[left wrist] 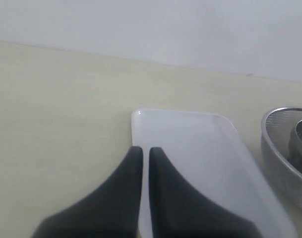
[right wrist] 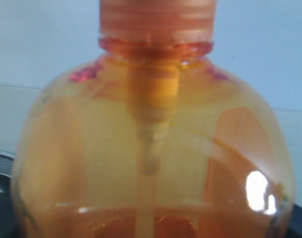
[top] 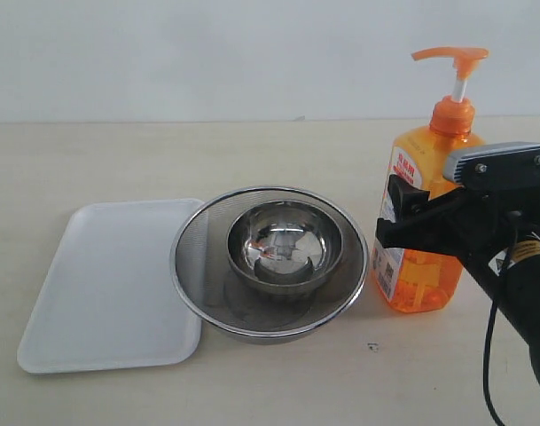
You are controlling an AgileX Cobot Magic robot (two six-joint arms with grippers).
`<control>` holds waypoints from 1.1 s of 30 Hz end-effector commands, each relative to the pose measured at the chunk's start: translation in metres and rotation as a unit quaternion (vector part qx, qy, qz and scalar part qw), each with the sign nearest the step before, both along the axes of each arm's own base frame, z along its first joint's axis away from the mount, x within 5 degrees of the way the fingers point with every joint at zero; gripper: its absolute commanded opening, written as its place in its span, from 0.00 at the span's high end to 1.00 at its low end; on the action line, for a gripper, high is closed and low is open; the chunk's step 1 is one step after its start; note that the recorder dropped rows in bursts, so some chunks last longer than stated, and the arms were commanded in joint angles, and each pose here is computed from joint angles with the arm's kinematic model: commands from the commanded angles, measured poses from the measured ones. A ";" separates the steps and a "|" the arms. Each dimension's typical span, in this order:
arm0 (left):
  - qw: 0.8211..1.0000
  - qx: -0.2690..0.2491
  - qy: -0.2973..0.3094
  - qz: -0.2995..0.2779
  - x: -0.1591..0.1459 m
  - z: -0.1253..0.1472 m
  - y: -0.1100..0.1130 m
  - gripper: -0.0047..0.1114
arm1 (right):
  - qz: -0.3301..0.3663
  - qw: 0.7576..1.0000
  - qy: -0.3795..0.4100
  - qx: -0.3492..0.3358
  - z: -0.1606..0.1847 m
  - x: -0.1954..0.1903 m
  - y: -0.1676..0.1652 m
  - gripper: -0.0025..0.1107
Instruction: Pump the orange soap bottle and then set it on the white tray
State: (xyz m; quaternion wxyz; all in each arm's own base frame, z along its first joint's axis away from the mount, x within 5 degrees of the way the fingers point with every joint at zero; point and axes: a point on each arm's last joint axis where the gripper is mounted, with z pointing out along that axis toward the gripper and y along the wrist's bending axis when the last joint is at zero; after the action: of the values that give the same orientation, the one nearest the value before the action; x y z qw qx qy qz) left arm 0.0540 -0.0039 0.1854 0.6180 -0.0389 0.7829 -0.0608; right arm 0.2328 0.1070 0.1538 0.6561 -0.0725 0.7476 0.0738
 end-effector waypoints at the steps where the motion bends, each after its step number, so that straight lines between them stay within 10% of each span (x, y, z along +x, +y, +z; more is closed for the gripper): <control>1: 1.000 -0.003 -0.002 0.000 0.000 -0.001 0.000 0.92 | 0.003 0.999 -0.038 0.014 0.010 0.002 0.002 0.90; 11: 1.000 -0.003 -0.002 0.000 0.000 -0.001 0.000 0.92 | 0.002 1.000 -0.014 0.022 0.006 0.002 0.002 0.29; 26: 1.000 -0.003 -0.002 0.000 0.000 -0.001 0.000 0.92 | 0.006 0.999 0.024 0.038 -0.001 0.001 0.003 0.29; 33: 1.000 -0.003 -0.002 0.000 0.000 -0.001 0.000 0.92 | 0.006 0.998 0.043 0.039 -0.004 0.000 0.004 0.53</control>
State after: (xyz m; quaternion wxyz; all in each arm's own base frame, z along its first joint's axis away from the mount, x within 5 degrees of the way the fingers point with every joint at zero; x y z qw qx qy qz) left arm 0.0540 -0.0039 0.1854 0.6180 -0.0389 0.7829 -0.0608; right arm 0.2333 0.1098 0.1503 0.6322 -0.0533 0.7661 0.1028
